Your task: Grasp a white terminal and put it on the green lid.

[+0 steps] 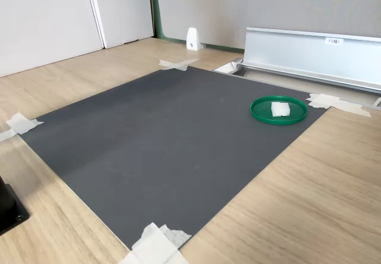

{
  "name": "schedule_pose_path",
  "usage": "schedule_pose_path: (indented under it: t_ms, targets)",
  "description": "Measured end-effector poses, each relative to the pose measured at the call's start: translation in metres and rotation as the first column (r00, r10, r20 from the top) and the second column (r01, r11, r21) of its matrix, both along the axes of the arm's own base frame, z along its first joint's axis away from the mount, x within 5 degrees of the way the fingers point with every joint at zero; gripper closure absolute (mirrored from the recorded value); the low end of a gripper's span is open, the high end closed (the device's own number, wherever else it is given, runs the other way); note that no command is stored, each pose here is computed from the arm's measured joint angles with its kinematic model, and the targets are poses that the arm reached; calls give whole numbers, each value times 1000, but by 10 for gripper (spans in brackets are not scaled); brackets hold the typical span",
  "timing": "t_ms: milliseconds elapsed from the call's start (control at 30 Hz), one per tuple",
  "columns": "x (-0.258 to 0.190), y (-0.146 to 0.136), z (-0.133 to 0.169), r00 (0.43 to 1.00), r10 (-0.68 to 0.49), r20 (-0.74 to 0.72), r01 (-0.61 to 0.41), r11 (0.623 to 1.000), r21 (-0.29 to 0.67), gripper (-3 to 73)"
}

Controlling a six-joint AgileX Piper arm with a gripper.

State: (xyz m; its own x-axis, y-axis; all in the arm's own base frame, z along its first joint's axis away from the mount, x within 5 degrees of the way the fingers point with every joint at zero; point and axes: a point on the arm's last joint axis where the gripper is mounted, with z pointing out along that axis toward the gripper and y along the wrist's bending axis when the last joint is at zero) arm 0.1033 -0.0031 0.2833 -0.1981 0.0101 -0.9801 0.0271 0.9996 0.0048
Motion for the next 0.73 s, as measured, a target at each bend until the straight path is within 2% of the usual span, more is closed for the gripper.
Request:
schedule_pose_path:
  t_ms: [267, 733]
  targets:
    - [-30, 2, -42, 999, -9, 49, 7, 998, 58, 702]
    - [-44, 3, -74, 997, -8, 74, 3, 998, 62, 702]
